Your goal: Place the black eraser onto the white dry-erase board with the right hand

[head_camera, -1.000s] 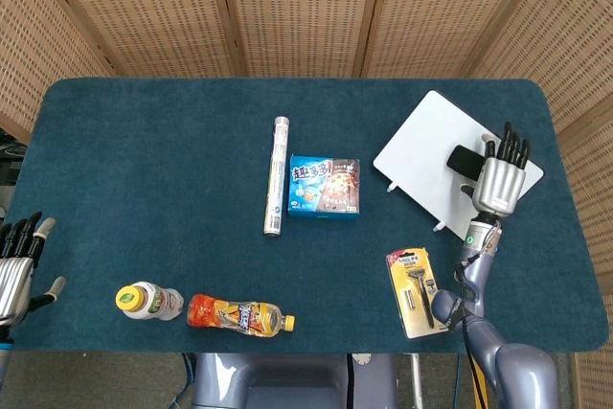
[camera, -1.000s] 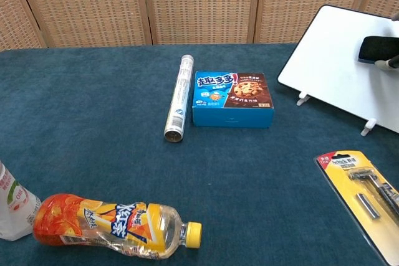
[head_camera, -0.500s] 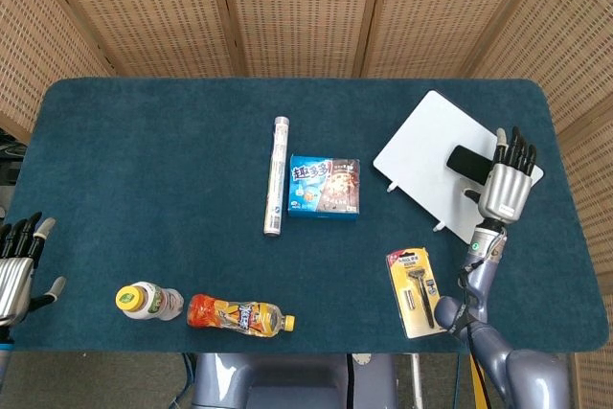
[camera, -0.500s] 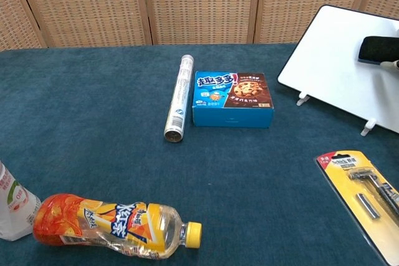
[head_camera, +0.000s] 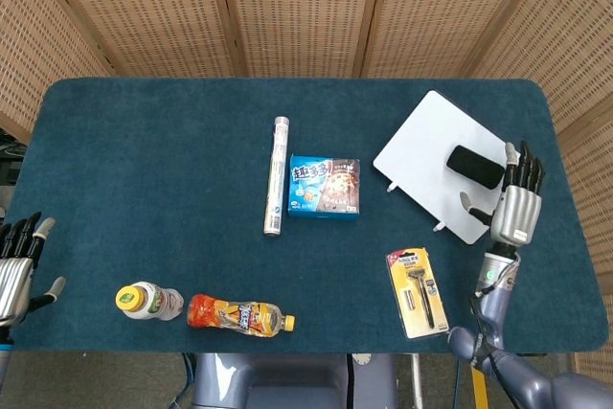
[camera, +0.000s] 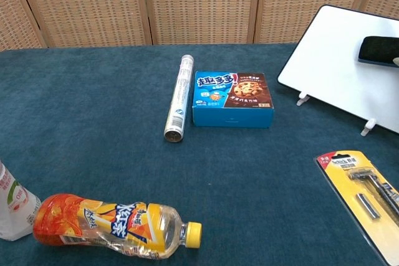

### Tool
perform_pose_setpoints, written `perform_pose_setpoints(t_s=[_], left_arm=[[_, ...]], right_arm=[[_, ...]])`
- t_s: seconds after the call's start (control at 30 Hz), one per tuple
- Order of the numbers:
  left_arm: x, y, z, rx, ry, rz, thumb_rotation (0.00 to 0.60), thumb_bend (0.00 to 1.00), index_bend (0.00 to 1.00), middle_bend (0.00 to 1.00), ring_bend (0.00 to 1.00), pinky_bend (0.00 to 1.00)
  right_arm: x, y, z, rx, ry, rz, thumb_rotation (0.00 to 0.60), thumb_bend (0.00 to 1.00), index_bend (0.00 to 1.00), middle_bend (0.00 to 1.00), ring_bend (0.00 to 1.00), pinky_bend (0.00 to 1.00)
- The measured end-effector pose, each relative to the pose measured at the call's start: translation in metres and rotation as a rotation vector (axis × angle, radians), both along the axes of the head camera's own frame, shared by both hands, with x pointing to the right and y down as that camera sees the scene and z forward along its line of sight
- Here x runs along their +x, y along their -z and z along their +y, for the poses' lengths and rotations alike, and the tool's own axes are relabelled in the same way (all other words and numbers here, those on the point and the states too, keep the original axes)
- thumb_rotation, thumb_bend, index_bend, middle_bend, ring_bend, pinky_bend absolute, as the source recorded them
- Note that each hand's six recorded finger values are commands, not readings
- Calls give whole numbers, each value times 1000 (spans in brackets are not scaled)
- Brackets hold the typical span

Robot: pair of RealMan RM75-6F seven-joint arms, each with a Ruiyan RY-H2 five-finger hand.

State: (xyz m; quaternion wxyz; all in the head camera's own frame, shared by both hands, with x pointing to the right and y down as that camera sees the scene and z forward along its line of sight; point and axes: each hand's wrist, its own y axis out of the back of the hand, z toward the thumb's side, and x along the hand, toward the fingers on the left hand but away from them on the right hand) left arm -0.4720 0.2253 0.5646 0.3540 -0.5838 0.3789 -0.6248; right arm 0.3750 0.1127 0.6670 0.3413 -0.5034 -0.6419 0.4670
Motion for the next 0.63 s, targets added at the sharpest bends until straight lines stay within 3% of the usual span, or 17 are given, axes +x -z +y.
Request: perform_pose_setpoints(t_s=[0.2,0.47,0.63], left_arm=[[1,2,1,8,-4,4,600,270,0,0,0,0],[0,3,0,17,-3,2,600,269,0,0,0,0],[0,2,0,13,0,2,600,270,0,0,0,0]], right_arm=[[16,31,32,-51,137,-44,600,26,0,0,0,0],[63,66,76,-184,246,73,600,2,0,0,0,0],[79,78,94,-211,272,124,600,2,0,0,0,0]])
